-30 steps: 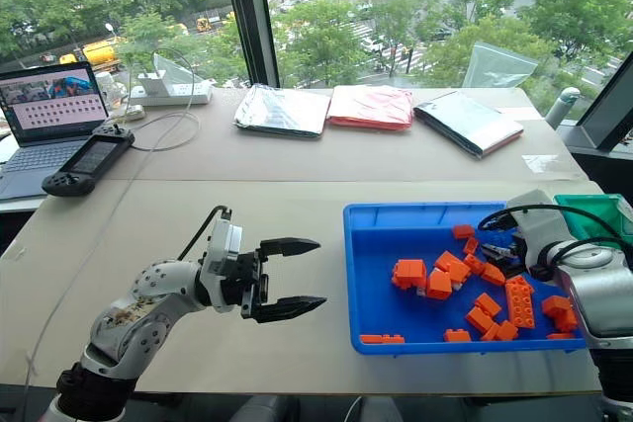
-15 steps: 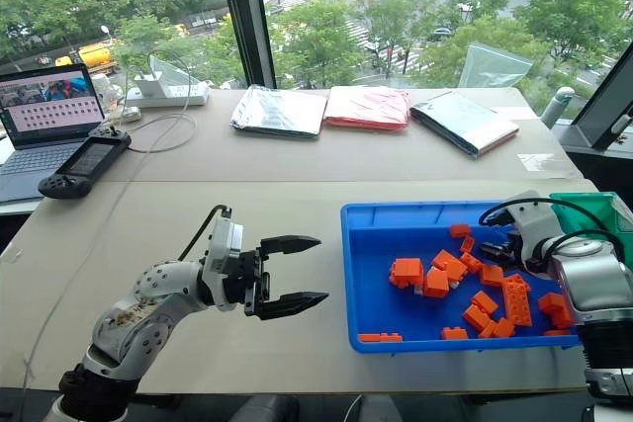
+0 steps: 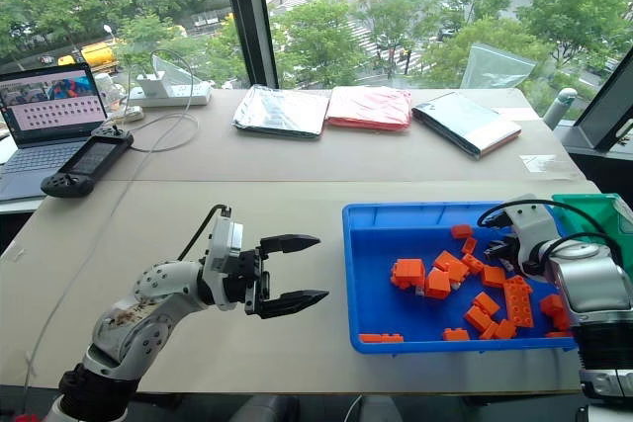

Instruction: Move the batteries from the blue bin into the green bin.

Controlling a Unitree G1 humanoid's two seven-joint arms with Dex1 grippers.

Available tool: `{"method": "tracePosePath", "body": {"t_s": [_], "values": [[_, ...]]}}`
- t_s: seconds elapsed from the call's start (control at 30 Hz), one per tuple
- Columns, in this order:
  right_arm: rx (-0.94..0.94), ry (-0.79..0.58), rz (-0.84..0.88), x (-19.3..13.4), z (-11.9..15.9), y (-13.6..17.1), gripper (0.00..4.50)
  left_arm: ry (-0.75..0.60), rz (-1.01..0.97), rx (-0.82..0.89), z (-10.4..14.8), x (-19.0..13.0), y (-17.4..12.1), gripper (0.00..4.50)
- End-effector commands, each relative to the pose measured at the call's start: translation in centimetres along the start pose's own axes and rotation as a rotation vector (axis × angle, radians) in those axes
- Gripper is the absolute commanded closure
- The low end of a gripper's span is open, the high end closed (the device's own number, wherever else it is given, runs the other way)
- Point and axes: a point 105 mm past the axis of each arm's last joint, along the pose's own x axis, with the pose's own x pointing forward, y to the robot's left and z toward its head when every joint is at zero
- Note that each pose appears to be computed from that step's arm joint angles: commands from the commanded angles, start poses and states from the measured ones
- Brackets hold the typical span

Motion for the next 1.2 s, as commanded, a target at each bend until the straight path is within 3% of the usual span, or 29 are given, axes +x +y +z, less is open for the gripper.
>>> {"method": "tracePosePath", "body": {"t_s": [0.03, 0.27, 0.4, 0.5, 0.7, 0.73, 0.77, 0.87, 0.97, 1.0, 1.1, 1.2], "values": [[0.011, -0.054, -0.099, -1.6, 1.3, -1.8, 4.26, -0.017, -0.014, 0.021, 0.6, 0.1, -0.2, 0.0], [0.096, -0.223, -0.416, -8.1, 5.0, -7.0, 4.26, -0.014, -0.013, 0.016, 0.6, 0.1, -0.2, 0.0], [0.225, -0.364, -0.702, -12.4, 6.3, -10.9, 4.26, -0.018, -0.014, 0.013, 0.7, 0.3, -0.2, 0.0], [0.265, -0.337, -0.841, -13.3, 4.9, -12.6, 4.26, -0.021, -0.015, 0.013, 0.8, 0.4, -0.2, 0.0], [0.285, -0.334, -0.867, -12.6, 4.5, -12.7, 4.26, -0.021, -0.019, 0.018, 1.0, 0.5, -0.1, 0.0], [0.289, -0.334, -0.865, -12.5, 4.4, -12.7, 3.25, -0.021, -0.019, 0.019, 1.0, 0.5, -0.1, 0.0], [0.292, -0.334, -0.865, -12.4, 4.4, -12.7, 3.11, -0.021, -0.019, 0.019, 1.0, 0.5, -0.1, 0.0], [0.295, -0.337, -0.869, -12.5, 4.4, -12.8, 2.05, -0.02, -0.018, 0.021, 1.1, 0.6, 0.0, 0.0], [0.276, -0.392, -0.849, -12.9, 5.6, -12.5, 1.01, -0.021, -0.018, 0.022, 1.2, 0.6, 0.0, 0.0], [0.233, -0.434, -0.736, -12.3, 7.0, -11.0, 0.74, -0.022, -0.02, 0.021, 1.2, 0.7, 0.0, 0.0], [0.125, -0.473, -0.427, -10.6, 8.8, -6.3, 0.74, -0.023, -0.021, 0.019, 1.3, 0.7, 0.0, 0.0], [-0.024, -0.429, -0.09, -9.8, 8.4, -0.2, 0.74, -0.024, -0.02, 0.017, 1.3, 0.7, 0.0, 0.0]]}}
